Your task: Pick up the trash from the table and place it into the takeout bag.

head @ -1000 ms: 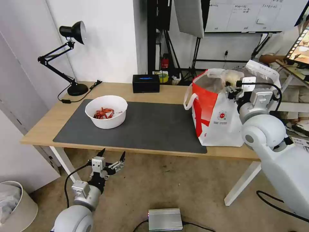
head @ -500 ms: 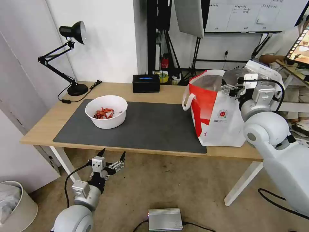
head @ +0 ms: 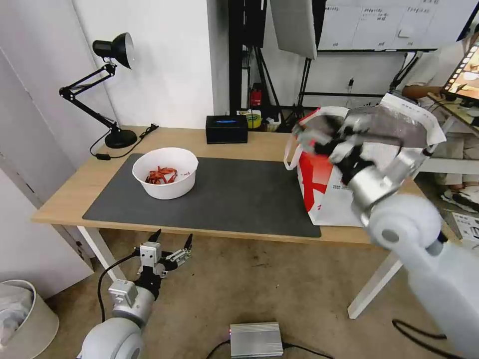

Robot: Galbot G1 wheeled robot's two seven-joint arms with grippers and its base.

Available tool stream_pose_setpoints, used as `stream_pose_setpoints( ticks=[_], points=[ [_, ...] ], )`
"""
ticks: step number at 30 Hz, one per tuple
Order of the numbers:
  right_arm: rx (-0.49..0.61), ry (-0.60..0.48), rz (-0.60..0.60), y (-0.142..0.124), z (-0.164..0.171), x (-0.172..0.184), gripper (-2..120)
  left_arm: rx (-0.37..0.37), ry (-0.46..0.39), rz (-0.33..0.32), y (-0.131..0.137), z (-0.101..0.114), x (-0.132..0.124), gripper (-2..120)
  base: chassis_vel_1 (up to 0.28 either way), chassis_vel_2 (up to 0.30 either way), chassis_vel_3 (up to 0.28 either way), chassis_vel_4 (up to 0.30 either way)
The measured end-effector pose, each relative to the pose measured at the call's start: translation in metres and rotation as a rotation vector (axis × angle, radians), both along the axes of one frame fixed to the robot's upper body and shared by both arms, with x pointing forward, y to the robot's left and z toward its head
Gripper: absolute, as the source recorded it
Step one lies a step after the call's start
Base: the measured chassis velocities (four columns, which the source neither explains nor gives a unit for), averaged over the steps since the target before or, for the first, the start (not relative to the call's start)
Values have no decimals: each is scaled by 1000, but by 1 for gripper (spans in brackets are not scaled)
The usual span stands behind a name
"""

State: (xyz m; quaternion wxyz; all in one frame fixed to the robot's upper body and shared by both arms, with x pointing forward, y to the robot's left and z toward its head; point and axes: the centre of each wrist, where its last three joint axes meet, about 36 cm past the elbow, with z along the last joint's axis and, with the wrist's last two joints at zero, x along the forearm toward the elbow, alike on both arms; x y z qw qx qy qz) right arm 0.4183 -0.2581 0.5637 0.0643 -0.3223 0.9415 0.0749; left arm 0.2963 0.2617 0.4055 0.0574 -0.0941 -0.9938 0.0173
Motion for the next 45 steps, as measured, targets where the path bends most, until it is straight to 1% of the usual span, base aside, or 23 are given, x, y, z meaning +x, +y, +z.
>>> stream_pose_setpoints(
  ticks=[1, 3, 5, 6, 7, 8, 10, 11, 13, 14, 17, 22, 26, 33, 40, 45],
  points=[
    [0, 0, 0, 0, 0, 0, 100, 0, 0, 0, 0, 0, 0, 100, 0, 0, 0, 0],
    [-46, 5, 23, -5, -22, -6, 100, 2, -11, 8, 3, 0, 0, 100, 0, 0, 0, 0],
    [-77, 17, 18, -8, -45, -14, 100, 0, -14, 13, 7, -1, 0, 100, 0, 0, 0, 0],
    [-77, 17, 18, -8, -45, -14, 100, 0, -14, 13, 7, -1, 0, 100, 0, 0, 0, 0],
    [-99, 23, 4, -8, -62, -23, 100, -2, -16, 12, 10, -1, 1, 100, 0, 0, 0, 0],
    [-99, 23, 4, -8, -62, -23, 100, -2, -16, 12, 10, -1, 1, 100, 0, 0, 0, 0],
    [-134, 34, -46, -4, -85, -37, 100, -4, -31, 1, 15, 0, 3, 100, 0, 0, 0, 0],
    [-134, 34, -46, -4, -85, -37, 100, -4, -31, 1, 15, 0, 3, 100, 0, 0, 0, 0],
    [-150, 58, -115, 1, -103, -51, 100, -11, -47, 1, 17, 2, 7, 100, 0, 0, 0, 0],
    [-150, 58, -115, 1, -103, -51, 100, -11, -47, 1, 17, 2, 7, 100, 0, 0, 0, 0],
    [-167, 79, -178, 8, -113, -66, 100, -19, -47, 3, 17, 0, 8, 100, 0, 0, 0, 0],
    [-167, 91, -225, 13, -120, -78, 100, -23, -46, 5, 17, -2, 8, 100, 0, 0, 0, 0],
    [-162, 112, -290, 19, -135, -93, 100, -24, -45, 5, 17, -3, 8, 100, 0, 0, 0, 0],
    [-174, 139, -322, 25, -148, -106, 100, -21, -43, 0, 17, -4, 8, 100, 0, 0, 0, 0],
    [-183, 152, -364, 28, -151, -109, 100, 0, -36, -3, 17, -4, 7, 100, 0, 0, 0, 0],
    [-184, 168, -370, 30, -151, -112, 100, 3, -36, 0, 18, -4, 7, 100, 0, 0, 0, 0]
  ],
)
